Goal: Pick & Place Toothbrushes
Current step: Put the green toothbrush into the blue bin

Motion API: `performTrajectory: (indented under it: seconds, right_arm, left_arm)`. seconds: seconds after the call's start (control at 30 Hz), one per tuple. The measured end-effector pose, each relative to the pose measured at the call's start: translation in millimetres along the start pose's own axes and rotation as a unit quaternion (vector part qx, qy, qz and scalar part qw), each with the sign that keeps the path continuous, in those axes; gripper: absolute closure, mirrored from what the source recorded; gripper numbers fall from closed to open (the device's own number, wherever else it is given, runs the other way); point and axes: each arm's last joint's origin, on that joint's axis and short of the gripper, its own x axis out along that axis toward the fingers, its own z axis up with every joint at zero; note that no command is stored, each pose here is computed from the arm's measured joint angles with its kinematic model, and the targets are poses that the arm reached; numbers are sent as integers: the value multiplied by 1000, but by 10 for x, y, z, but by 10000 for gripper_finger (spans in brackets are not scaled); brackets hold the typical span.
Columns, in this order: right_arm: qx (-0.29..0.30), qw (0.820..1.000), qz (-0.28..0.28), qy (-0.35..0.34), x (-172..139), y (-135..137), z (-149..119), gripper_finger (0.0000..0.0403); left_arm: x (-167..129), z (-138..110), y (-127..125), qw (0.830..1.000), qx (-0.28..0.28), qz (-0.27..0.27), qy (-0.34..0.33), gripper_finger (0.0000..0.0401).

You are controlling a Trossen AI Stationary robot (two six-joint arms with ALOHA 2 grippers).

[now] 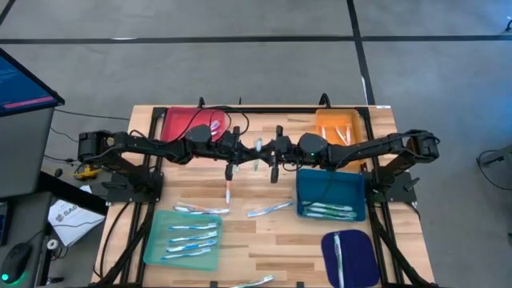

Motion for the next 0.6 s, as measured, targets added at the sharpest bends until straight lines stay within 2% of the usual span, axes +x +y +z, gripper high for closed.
performTrajectory:
  seconds: [0.17,0.3,0.47,0.6]
  right_arm:
    - [4,1000,-2,6,-29,-10,28,387]
    - [2,1000,-4,14,-65,-20,65,391]
    - [-1,1000,-6,19,-116,-24,105,392]
    - [-1,1000,-10,24,-147,-26,129,392]
  left_arm:
    - [1,2,2,1000,-1,4,-3,390]
    - [2,7,3,1000,-2,4,-5,375]
    - [0,8,7,1000,-9,9,-3,332]
    - [-18,32,0,1000,-8,9,-6,281]
